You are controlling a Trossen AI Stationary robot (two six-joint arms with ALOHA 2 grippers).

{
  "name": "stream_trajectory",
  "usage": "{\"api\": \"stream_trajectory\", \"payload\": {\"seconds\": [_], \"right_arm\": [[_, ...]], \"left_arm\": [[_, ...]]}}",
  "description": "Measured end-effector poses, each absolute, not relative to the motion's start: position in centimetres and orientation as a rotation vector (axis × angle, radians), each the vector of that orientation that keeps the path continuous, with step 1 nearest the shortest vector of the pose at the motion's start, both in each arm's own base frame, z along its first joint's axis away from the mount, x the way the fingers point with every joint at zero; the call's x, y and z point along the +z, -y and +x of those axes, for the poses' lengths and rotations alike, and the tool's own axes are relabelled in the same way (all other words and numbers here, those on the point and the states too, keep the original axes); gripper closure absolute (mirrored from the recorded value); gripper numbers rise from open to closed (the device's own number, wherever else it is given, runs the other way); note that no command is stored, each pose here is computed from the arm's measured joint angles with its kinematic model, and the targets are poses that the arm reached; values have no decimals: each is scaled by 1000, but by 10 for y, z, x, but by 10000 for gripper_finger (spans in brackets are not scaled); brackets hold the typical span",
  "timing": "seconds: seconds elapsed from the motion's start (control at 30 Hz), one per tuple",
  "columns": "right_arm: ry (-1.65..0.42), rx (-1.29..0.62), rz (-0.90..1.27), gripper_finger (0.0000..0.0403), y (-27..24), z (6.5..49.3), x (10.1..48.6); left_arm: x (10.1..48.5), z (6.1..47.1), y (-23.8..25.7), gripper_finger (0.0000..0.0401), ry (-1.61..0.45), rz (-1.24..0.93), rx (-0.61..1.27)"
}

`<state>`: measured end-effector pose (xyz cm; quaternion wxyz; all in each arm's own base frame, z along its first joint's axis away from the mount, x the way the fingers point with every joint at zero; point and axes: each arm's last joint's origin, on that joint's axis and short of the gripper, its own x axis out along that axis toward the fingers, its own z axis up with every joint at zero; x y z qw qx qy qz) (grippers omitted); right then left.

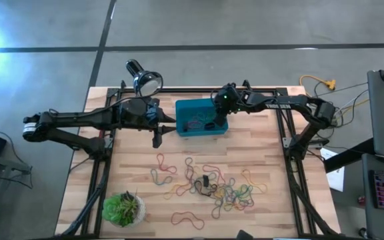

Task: Pick and place rubber bands into bin
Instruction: Put the black rubber band into the blue bin

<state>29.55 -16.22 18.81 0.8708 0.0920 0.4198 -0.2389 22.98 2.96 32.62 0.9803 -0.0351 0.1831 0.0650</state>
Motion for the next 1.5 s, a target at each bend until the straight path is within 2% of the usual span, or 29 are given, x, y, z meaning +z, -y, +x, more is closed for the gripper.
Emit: {"api": "stream_trajectory", "payload": {"seconds": [0.07, 0.23, 0.37, 0.57, 0.8, 1.1, 1.3, 1.5], "right_arm": [[-869, -454, 218, 293, 160, 295, 190], [-770, -173, 282, 271, 145, 295, 210], [-692, -15, 291, 269, 127, 294, 232], [-646, 106, 247, 280, 90, 284, 263], [-618, 186, 249, 296, 54, 269, 289], [-583, 285, 302, 313, 16, 258, 308], [-671, 348, 344, 320, -10, 250, 306], [-799, 271, 347, 320, -26, 242, 297]], "left_arm": [[325, 230, -29, 283, -376, -71, 128], [317, 226, -27, 283, -467, -82, 57], [308, 221, -25, 283, -576, -87, 26], [295, 213, -23, 283, -718, -73, -14], [275, 210, -22, 283, -787, -71, -43], [227, 221, -21, 283, -978, -128, -93], [216, 251, -5, 283, -900, -104, -254], [213, 282, 4, 283, -790, -77, -311]]}}
